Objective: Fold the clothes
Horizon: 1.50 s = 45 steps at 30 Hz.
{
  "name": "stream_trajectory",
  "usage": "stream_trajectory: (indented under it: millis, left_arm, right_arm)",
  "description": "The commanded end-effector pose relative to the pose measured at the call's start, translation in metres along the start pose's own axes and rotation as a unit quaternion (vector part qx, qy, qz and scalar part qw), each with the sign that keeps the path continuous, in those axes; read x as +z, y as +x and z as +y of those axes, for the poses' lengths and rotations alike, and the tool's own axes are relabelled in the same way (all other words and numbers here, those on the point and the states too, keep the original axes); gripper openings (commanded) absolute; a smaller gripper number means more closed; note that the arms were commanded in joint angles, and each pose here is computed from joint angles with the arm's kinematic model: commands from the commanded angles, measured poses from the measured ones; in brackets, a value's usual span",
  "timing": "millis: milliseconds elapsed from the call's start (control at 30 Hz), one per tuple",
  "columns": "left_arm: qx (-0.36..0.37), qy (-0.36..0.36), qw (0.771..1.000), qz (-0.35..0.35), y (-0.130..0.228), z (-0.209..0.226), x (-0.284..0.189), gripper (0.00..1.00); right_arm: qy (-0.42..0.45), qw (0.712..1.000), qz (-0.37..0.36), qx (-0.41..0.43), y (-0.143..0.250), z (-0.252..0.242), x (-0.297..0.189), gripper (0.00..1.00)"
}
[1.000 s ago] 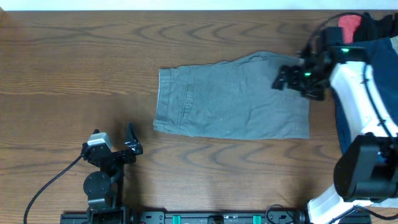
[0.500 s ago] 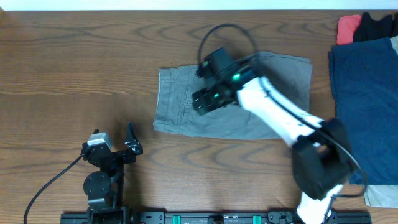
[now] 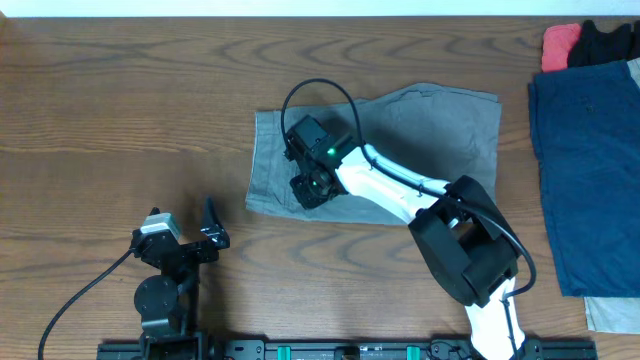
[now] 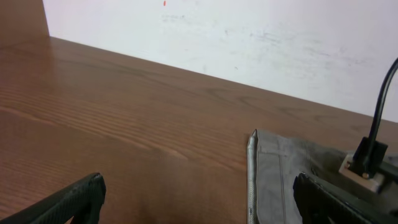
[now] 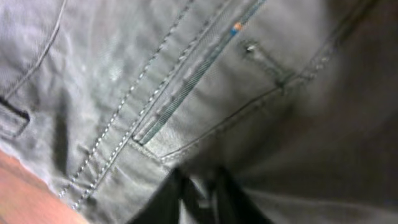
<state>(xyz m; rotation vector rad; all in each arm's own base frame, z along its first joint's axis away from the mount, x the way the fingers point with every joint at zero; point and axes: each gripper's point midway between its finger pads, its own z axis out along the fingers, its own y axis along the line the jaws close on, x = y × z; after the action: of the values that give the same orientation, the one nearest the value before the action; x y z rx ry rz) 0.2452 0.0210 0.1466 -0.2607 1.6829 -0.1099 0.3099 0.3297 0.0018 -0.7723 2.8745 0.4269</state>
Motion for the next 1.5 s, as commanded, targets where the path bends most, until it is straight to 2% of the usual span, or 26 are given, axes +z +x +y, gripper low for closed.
stream_trajectory:
  millis: [0, 133, 367, 633, 800, 867, 933, 967, 1000, 1067, 1167, 1233, 1300, 1367, 1467]
  left_arm:
    - [-0.003, 0.002, 1.0, 0.026, 0.016, 0.001, 0.001, 0.98]
    - [-0.003, 0.002, 1.0, 0.026, 0.016, 0.001, 0.001, 0.98]
    - [-0.003, 0.002, 1.0, 0.026, 0.016, 0.001, 0.001, 0.98]
    - [-0.003, 0.002, 1.0, 0.026, 0.016, 0.001, 0.001, 0.98]
    - [-0.003, 0.002, 1.0, 0.026, 0.016, 0.001, 0.001, 0.98]
    - [-0.003, 0.002, 1.0, 0.026, 0.016, 0.001, 0.001, 0.98]
    - [-0.003, 0.002, 1.0, 0.026, 0.016, 0.001, 0.001, 0.98]
    - [-0.003, 0.002, 1.0, 0.026, 0.016, 0.001, 0.001, 0.98]
    - [-0.003, 0.002, 1.0, 0.026, 0.016, 0.001, 0.001, 0.98]
    - [-0.003, 0.002, 1.0, 0.026, 0.016, 0.001, 0.001, 0.98]
    - [-0.003, 0.002, 1.0, 0.026, 0.016, 0.001, 0.001, 0.98]
    - [-0.003, 0.002, 1.0, 0.026, 0.016, 0.001, 0.001, 0.98]
    - [-0.003, 0.002, 1.0, 0.026, 0.016, 0.001, 0.001, 0.98]
    - [-0.003, 0.002, 1.0, 0.026, 0.016, 0.001, 0.001, 0.98]
    - [-0.003, 0.002, 1.0, 0.026, 0.016, 0.001, 0.001, 0.98]
  right_arm:
    - [-0.017, 0.999, 0.05, 0.008, 0.028, 0.021, 0.018, 0.01]
    - [-0.045, 0.995, 0.085, -0.005, 0.048, 0.045, 0.018, 0.01]
    - [-0.047, 0.991, 0.123, -0.002, 0.072, 0.063, 0.018, 0.01]
    - [-0.038, 0.994, 0.095, 0.036, 0.048, 0.046, 0.005, 0.01]
    - [0.004, 0.997, 0.053, 0.063, 0.022, 0.012, -0.032, 0.03]
    - [0.043, 0.996, 0.027, 0.08, 0.009, -0.012, -0.062, 0.16]
    - [0.071, 0.993, 0.002, 0.098, 0.001, -0.035, -0.093, 0.4]
    - [0.08, 0.991, -0.009, 0.108, -0.001, -0.044, -0.107, 0.57]
    - [0.086, 0.989, -0.02, 0.121, -0.003, -0.055, -0.122, 0.67]
    - [0.092, 0.984, -0.038, 0.145, -0.002, -0.074, -0.149, 0.81]
    - [0.106, 0.977, -0.044, 0.179, 0.01, -0.107, -0.181, 0.89]
    - [0.133, 0.967, -0.031, 0.215, 0.027, -0.136, -0.195, 0.86]
    - [0.162, 0.956, -0.011, 0.243, 0.043, -0.16, -0.202, 0.76]
    - [0.183, 0.945, 0.008, 0.271, 0.061, -0.185, -0.2, 0.59]
    - [0.188, 0.933, 0.024, 0.305, 0.082, -0.21, -0.185, 0.27]
